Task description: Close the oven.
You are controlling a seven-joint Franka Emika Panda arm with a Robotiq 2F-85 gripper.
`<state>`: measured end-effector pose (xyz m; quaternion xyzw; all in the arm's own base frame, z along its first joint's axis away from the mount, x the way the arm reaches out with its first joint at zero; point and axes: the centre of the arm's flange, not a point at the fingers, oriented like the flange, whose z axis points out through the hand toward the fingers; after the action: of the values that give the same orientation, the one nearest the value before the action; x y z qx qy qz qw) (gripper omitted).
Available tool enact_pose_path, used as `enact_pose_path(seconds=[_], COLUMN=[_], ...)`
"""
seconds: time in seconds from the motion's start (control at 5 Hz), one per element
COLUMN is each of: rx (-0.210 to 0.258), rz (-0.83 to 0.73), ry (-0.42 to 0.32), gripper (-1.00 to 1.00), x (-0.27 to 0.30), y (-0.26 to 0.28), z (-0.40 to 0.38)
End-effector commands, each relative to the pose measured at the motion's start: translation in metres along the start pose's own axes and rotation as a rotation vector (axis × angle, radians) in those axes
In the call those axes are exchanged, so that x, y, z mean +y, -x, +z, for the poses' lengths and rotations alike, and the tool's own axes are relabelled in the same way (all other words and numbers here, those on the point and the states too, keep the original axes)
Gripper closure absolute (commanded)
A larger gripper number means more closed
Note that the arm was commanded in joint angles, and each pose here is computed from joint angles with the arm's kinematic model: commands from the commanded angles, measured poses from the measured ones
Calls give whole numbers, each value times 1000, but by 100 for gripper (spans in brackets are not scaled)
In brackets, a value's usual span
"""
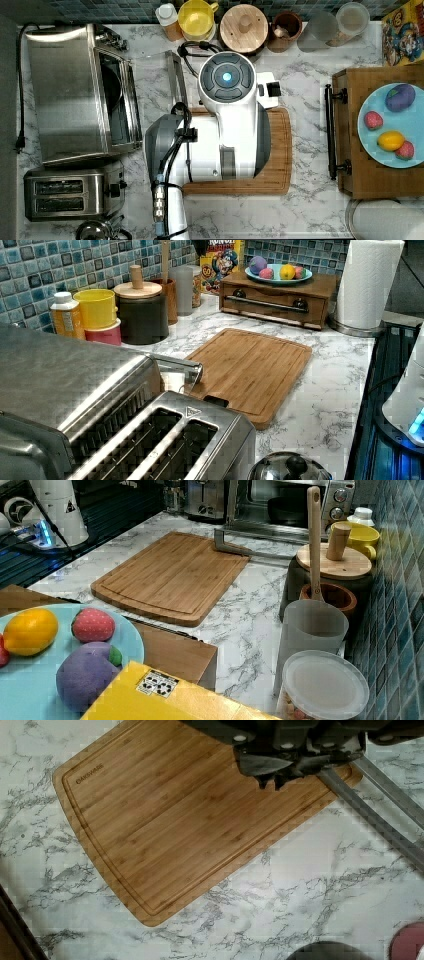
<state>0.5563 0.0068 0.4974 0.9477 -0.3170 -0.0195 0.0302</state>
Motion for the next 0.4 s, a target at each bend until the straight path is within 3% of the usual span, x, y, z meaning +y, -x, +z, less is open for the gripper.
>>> enact_pose_path(seconds=[0.2, 0.4], rx=[-69, -125], rz=[-71, -211], ry=[-72, -192], gripper=[100, 100], x=[2, 9], y=[-21, -63], z=[11, 33])
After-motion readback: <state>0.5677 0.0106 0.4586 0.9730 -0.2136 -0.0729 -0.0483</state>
